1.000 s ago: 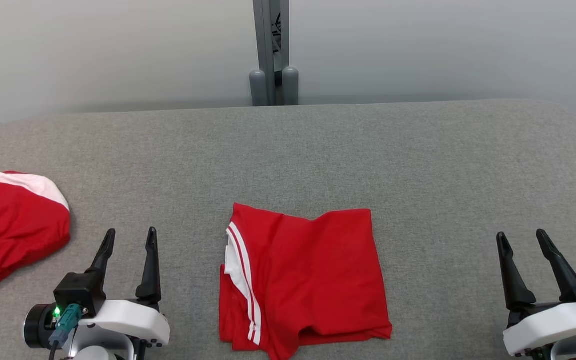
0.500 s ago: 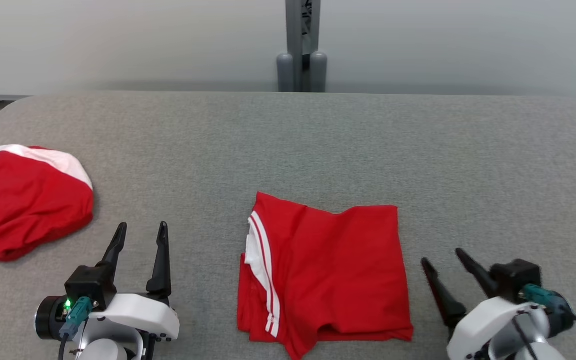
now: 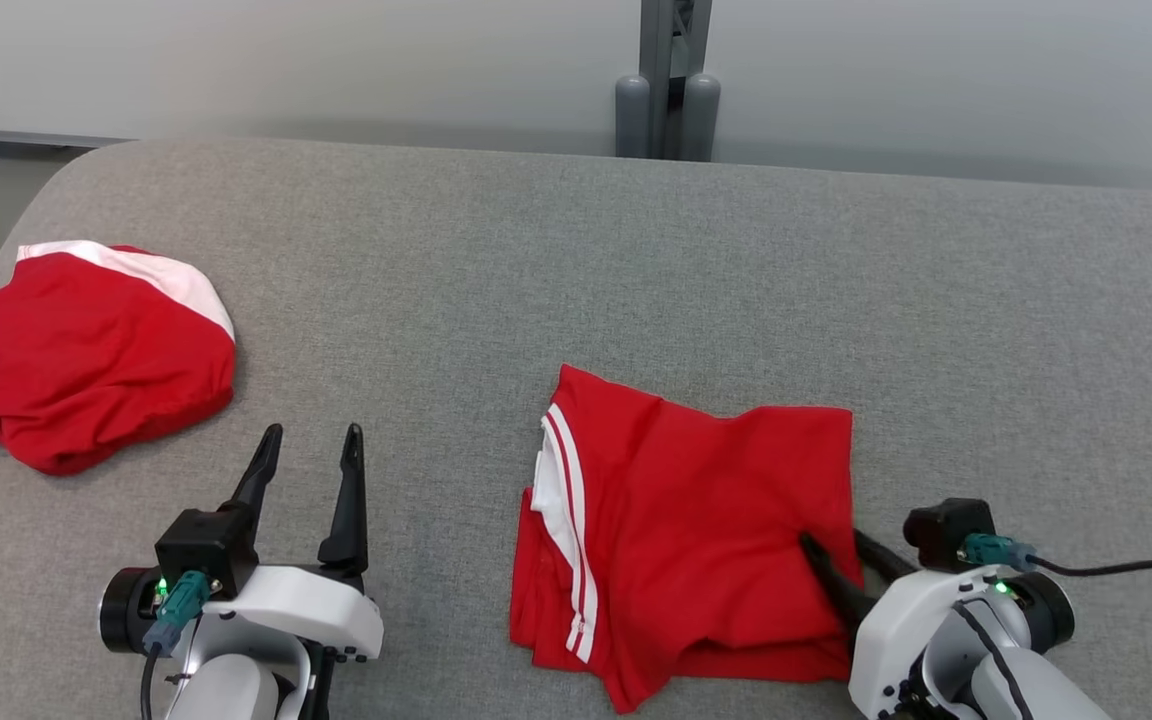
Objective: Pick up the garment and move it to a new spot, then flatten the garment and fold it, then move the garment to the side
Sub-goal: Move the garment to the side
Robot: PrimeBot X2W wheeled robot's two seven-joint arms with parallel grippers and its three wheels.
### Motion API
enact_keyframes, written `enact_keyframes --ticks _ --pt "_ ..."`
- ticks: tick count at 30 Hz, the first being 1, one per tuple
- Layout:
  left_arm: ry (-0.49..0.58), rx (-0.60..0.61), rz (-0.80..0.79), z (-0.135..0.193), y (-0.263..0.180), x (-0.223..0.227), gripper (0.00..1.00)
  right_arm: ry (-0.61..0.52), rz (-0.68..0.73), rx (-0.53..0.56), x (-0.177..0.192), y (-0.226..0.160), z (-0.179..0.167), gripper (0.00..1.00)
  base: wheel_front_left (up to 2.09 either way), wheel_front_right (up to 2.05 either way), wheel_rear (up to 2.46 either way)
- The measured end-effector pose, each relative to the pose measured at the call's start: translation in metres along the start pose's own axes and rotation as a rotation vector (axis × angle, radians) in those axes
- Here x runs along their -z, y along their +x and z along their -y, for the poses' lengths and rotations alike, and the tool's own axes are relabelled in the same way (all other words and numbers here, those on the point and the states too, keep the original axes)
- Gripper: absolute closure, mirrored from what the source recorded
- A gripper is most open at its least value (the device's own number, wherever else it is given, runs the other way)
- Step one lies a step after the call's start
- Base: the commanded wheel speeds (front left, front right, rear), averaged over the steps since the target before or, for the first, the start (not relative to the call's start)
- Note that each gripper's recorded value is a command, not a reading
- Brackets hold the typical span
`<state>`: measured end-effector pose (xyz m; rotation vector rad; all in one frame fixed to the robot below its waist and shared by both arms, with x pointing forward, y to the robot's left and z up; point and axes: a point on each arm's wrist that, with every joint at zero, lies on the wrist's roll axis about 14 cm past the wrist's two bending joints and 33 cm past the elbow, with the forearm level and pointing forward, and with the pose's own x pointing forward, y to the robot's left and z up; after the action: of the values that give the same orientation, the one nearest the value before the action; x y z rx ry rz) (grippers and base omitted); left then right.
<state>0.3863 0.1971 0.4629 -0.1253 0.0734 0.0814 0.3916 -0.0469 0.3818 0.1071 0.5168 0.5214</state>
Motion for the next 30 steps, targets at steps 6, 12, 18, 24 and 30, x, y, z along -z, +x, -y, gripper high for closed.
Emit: enact_keyframes --ticks 6,12,18,24,30 --pt "-0.008 0.007 0.0 0.005 0.004 0.0 0.0 -0.09 0.049 -0.018 -0.023 0.003 0.01 1.0 0.0 0.0 0.0" --pt "-0.019 0.06 -0.007 0.025 0.015 0.004 0.0 -0.368 0.206 0.037 -0.098 -0.023 0.048 1.0 0.0 0.0 0.0" --pt "-0.024 0.137 0.001 0.054 0.031 0.004 0.0 -0.551 0.245 0.116 -0.143 -0.064 0.067 1.0 0.0 0.0 0.0" --pt "-0.023 0.237 0.003 0.09 0.048 0.007 0.0 -0.566 0.222 0.231 -0.154 -0.102 0.097 1.0 0.0 0.0 0.0" --pt "-0.018 0.348 -0.003 0.129 0.066 0.014 0.0 -0.459 0.092 0.368 -0.118 -0.128 0.153 1.0 0.0 0.0 0.0"
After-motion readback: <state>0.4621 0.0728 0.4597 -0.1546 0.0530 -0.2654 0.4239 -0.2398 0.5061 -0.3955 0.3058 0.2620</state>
